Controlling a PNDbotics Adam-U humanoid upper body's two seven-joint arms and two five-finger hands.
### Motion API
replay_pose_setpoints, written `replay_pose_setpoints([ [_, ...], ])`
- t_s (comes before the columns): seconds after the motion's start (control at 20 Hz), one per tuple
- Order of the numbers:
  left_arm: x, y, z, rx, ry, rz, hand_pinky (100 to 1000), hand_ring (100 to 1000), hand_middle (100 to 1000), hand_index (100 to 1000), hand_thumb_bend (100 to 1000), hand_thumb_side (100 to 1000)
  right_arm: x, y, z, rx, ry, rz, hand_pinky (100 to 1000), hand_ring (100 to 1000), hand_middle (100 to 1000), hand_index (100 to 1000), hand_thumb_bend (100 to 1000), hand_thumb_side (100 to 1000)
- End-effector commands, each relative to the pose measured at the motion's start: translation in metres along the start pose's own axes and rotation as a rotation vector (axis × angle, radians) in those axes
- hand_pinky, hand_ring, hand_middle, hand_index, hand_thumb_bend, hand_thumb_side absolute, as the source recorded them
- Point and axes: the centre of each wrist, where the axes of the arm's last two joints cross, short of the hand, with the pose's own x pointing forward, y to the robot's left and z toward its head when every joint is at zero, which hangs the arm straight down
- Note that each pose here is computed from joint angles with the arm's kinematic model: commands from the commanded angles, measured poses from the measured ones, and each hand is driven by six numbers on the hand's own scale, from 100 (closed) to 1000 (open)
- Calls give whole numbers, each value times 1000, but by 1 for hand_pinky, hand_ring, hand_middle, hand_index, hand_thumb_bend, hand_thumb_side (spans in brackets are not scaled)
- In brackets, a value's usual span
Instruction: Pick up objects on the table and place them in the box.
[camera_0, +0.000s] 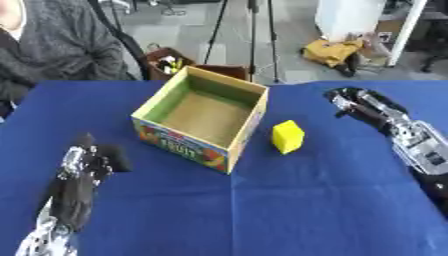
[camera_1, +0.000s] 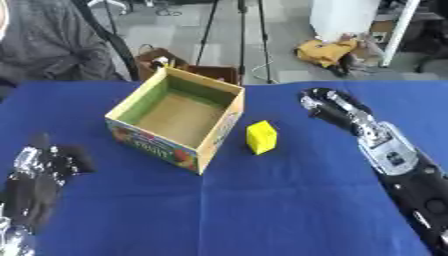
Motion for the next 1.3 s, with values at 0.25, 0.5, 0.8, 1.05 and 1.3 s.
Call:
replay_pose_setpoints([
  [0.25, 8, -4, -6, -30, -33, -1, 658, 552, 508, 629, 196, 1000, 29, -16, -8, 65, -113, 203, 747, 1000, 878, 871, 100, 584],
  [0.5, 9, -5, -6, -34, -33, 0, 658, 552, 508, 629, 196, 1000, 41, -13, -11, 171, -195, 322, 763, 996, 899, 887, 100, 498],
  [0.8, 9, -6, -7, -38, -35, 1, 658, 553, 508, 629, 196, 1000, 48, -11, -14, 292, -258, 444, 789, 1000, 915, 909, 100, 390],
  [1.05, 9, -7, -7, -41, -34, 3, 657, 553, 508, 629, 197, 1000, 56, -6, -18, 396, -291, 549, 800, 1000, 917, 917, 100, 397],
  [1.3, 9, -7, -7, -40, -35, 3, 657, 553, 508, 629, 197, 1000, 62, -1, -20, 495, -293, 644, 809, 1000, 922, 923, 100, 430],
])
